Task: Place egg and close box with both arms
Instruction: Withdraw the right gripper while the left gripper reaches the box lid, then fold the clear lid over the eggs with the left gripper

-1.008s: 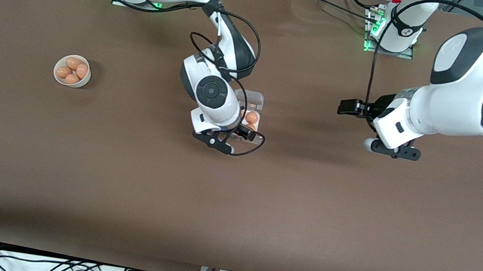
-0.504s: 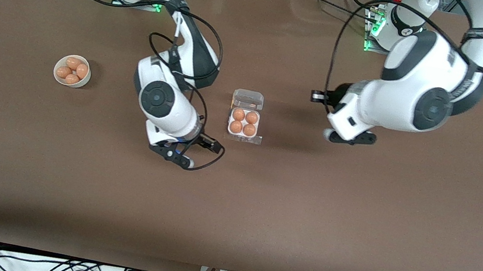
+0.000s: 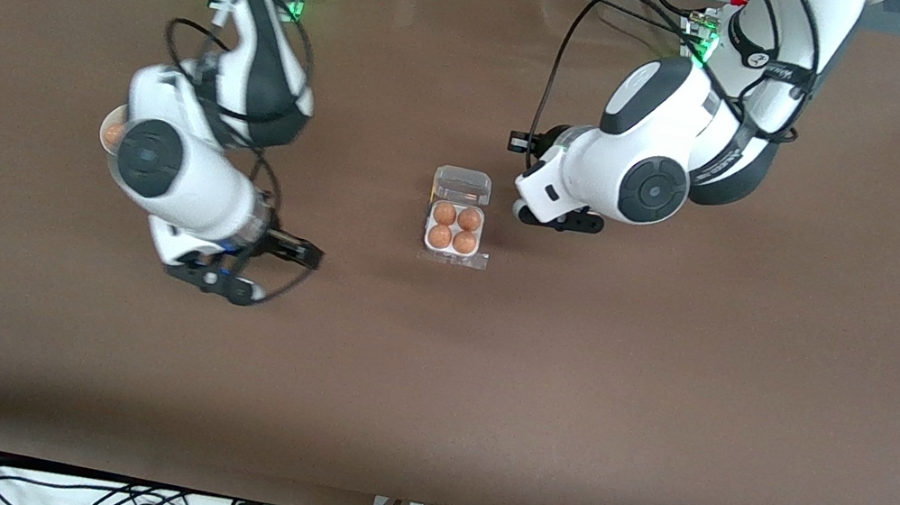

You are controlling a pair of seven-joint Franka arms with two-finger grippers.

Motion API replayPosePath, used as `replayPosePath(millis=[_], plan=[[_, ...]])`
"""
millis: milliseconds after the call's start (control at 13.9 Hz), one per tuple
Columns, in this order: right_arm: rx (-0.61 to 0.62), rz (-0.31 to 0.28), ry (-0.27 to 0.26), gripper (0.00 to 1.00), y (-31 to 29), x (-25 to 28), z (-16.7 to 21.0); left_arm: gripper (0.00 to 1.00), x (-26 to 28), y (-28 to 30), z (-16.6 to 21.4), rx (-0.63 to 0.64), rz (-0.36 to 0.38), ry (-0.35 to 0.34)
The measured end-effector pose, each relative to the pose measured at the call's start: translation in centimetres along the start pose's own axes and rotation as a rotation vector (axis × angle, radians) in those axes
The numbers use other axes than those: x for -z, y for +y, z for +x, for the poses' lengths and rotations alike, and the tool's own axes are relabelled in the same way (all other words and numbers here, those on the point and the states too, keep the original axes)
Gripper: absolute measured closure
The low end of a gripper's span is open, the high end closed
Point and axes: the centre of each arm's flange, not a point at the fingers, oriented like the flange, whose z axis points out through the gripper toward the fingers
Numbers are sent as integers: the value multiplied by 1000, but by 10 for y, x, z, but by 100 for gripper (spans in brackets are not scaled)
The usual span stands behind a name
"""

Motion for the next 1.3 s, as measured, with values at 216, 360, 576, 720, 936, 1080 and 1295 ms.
replayPosePath(millis=[216, 360, 576, 720, 936, 1080, 1295], plan=[[88, -11, 7, 0, 84, 49, -8, 99, -47, 16, 7, 4, 17, -73], [103, -42, 11, 0, 117, 85, -24, 99, -75, 29, 11, 7, 41, -97], [79, -49, 28, 0, 146, 143, -51, 99, -106, 49, 21, 31, 68, -109], [61, -56, 53, 0, 164, 179, -69, 99, -117, 56, 33, 43, 64, -92], [49, -95, 96, 0, 183, 215, -88, 99, -121, 55, 44, 59, 59, -82], [36, -96, 102, 0, 191, 226, -94, 99, -119, 54, 52, 68, 45, -57], [44, -97, 95, 0, 209, 228, -92, 99, -122, 50, 63, 83, 33, -32]])
